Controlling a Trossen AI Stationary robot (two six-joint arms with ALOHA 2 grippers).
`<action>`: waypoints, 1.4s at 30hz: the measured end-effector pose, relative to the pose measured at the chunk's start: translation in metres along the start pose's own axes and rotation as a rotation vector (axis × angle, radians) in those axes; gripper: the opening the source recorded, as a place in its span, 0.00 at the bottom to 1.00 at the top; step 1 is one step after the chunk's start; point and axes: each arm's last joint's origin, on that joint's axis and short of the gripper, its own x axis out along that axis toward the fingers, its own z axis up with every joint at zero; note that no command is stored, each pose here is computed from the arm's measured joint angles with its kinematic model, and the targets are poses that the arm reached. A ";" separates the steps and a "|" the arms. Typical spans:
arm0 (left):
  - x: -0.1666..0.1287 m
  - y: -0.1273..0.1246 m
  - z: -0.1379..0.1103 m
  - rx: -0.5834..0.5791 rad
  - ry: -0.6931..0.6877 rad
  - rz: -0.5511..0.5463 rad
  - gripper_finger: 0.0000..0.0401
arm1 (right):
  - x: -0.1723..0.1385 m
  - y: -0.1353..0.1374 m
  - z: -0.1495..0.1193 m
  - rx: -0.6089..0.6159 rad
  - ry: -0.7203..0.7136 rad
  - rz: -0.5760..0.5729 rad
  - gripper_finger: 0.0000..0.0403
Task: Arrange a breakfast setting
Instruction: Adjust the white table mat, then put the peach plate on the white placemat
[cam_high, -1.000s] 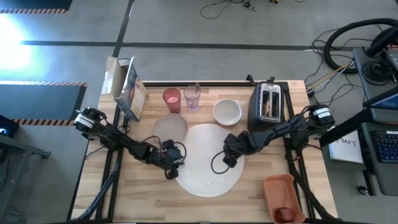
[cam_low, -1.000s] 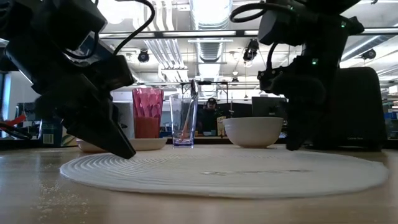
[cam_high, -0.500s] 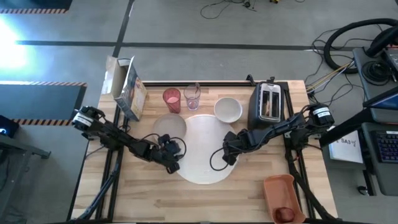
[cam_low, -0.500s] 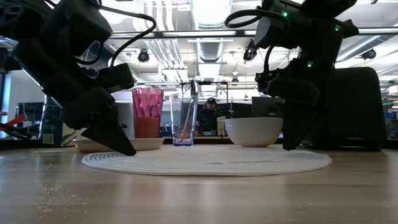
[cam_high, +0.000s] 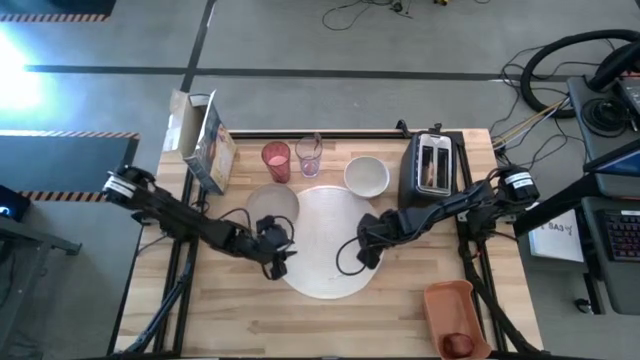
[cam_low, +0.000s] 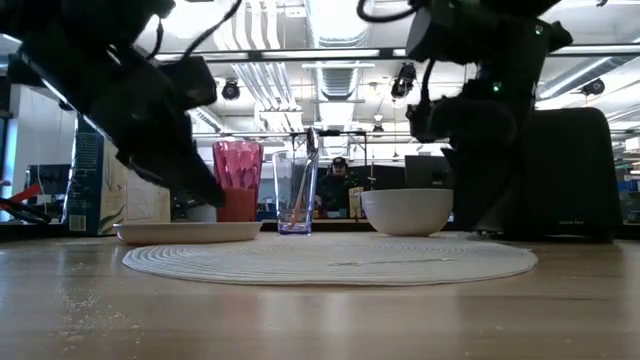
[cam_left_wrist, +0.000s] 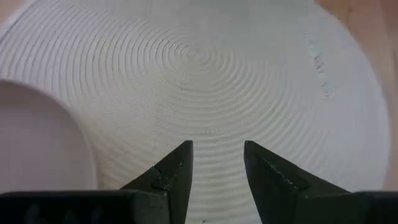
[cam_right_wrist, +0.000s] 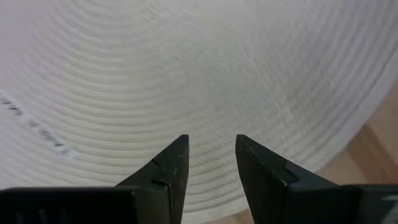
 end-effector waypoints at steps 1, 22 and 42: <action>-0.003 0.001 0.001 -0.001 0.002 -0.004 0.32 | -0.001 0.001 0.001 -0.010 -0.005 0.005 0.30; -0.039 0.028 -0.010 0.093 0.196 0.219 0.32 | -0.008 0.008 0.010 -0.174 -0.037 0.030 0.30; -0.013 0.039 -0.025 0.121 0.352 0.275 0.31 | -0.008 0.009 0.010 -0.203 -0.043 0.032 0.30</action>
